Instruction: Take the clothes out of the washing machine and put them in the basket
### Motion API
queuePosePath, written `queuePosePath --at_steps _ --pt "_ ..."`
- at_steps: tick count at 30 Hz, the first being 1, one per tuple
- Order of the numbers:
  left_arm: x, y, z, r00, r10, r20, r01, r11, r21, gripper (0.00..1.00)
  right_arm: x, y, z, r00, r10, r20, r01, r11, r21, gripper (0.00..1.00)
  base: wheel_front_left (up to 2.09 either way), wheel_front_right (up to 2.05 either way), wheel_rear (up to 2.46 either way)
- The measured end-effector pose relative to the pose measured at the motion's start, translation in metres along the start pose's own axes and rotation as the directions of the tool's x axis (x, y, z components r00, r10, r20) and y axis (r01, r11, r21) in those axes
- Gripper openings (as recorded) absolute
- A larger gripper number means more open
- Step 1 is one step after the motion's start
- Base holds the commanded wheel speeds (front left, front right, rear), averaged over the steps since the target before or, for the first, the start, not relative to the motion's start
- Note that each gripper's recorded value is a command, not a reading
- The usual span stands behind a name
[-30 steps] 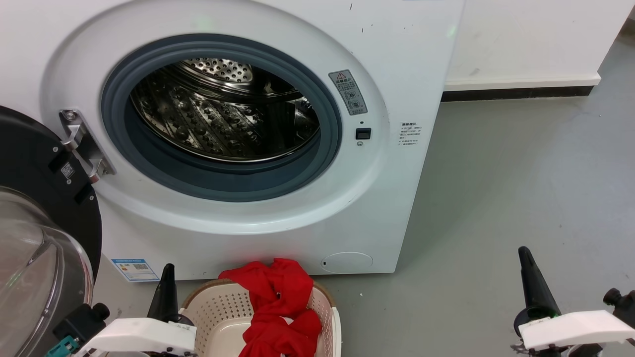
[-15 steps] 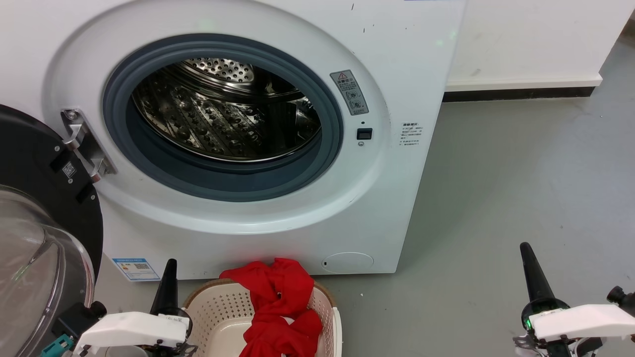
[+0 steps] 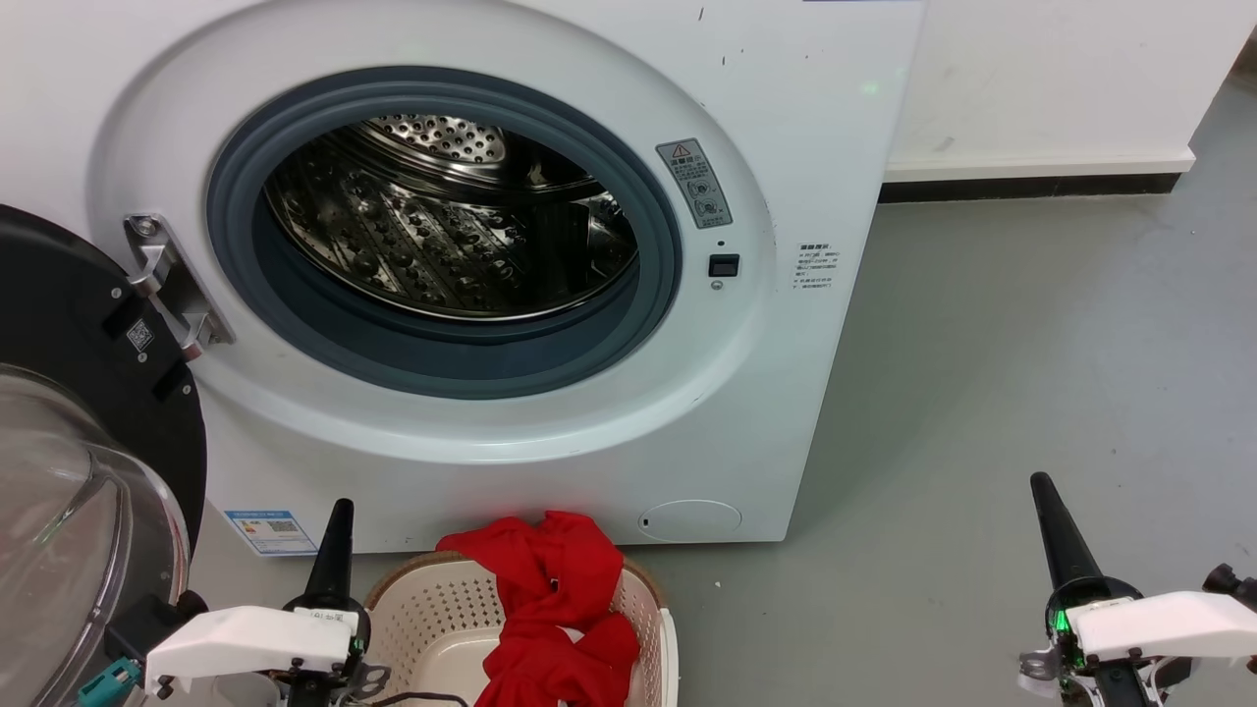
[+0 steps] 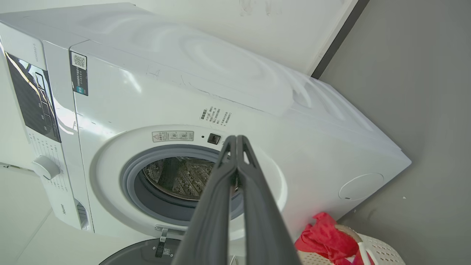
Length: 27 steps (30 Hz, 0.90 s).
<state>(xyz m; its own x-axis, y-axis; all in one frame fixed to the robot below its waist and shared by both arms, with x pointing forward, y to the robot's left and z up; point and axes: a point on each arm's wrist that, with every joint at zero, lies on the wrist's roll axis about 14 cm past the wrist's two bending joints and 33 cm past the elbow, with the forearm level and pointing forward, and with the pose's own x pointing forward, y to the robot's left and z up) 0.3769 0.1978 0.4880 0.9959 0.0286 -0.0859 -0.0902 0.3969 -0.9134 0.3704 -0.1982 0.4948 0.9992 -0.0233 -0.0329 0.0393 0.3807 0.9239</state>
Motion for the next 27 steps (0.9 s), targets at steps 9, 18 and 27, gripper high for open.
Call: queuePosePath --at_steps 9,18,27 --pt "0.0015 -0.0014 0.0009 1.0 -0.01 -0.005 0.009 0.996 -0.088 0.0 0.0037 0.0013 0.0011 1.0 0.002 -0.005 -0.002 0.997 0.083 0.0 0.0 0.0 0.0" --pt "0.004 -0.0049 0.0024 1.0 -0.027 -0.006 0.025 0.985 -0.171 0.0 0.0076 0.0037 0.0026 1.0 0.009 -0.006 -0.008 0.987 0.16 0.0 0.0 0.0 0.0" --pt "0.0054 -0.0072 0.0035 0.999 -0.041 -0.006 0.038 0.969 -0.246 0.0 0.0091 0.0026 0.003 1.0 0.007 -0.01 -0.004 0.973 0.231 0.0 0.0 0.0 0.0"
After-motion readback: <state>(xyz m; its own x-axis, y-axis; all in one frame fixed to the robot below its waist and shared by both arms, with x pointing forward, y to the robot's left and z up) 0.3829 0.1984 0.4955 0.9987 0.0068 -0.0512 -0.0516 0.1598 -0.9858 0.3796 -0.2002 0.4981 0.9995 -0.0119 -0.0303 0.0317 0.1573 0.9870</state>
